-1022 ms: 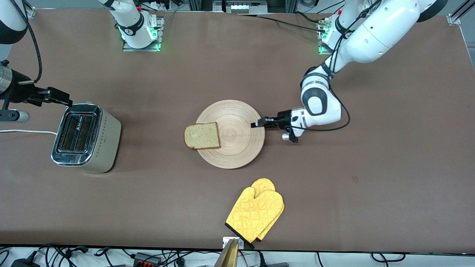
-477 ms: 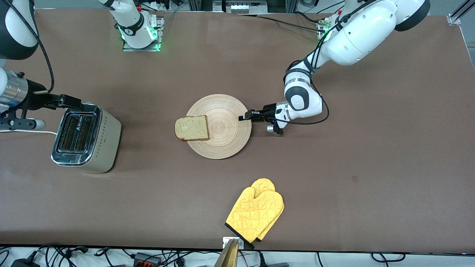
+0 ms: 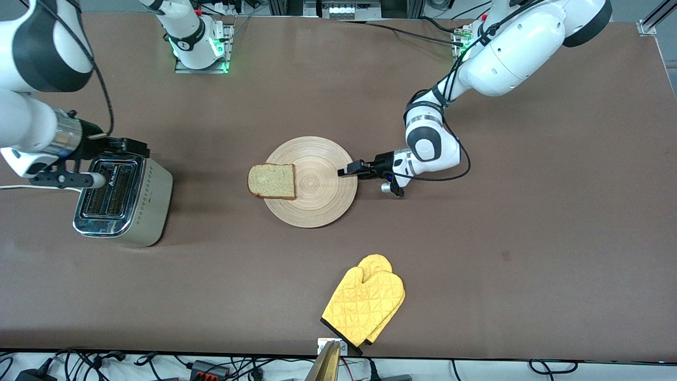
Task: Move plate and put bread in toaster
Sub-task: 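Release the plate with the left gripper while the right gripper reaches the bread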
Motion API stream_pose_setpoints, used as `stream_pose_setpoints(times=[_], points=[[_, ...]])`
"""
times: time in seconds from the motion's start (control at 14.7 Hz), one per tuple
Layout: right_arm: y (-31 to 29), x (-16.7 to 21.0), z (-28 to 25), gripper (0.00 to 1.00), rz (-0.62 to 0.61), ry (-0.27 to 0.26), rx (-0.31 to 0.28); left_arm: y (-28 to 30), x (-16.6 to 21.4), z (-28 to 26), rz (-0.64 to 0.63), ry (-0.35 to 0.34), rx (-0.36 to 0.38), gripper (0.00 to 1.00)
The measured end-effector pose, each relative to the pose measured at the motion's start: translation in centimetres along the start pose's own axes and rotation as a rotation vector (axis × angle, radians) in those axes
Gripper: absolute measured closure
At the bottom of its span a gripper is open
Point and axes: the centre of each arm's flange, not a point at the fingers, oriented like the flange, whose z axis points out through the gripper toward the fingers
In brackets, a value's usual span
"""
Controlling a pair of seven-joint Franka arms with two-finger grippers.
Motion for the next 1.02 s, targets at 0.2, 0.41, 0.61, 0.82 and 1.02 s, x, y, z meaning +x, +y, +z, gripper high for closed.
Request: stream_pose_setpoints(times=[0.2, 0.41, 0.61, 0.82, 1.02], points=[[-3.0, 0.4, 2.5, 0.0, -0.005, -0.002, 0.0, -0.5, 3.8, -3.5, 0.114, 0.04, -0.002, 0.15], [-3.8, 1.0, 5.9, 0.0, 0.015, 0.002, 0.06, -1.7, 7.8, -8.3, 0.238, 0.009, -0.007, 0.0], [-4.1, 1.6, 8.9, 0.0, 0.039, 0.024, 0.114, -3.5, 10.7, -13.3, 0.354, -0.054, -0.011, 0.0], [-6.2, 1.6, 11.7, 0.0, 0.043, 0.079, 0.134, -5.2, 13.3, -18.5, 0.438, -0.144, -0.044, 0.0], [-7.9, 0.9, 15.3, 0.0, 0.059, 0.134, 0.153, -6.6, 15.7, -24.1, 0.509, -0.261, -0.045, 0.0]])
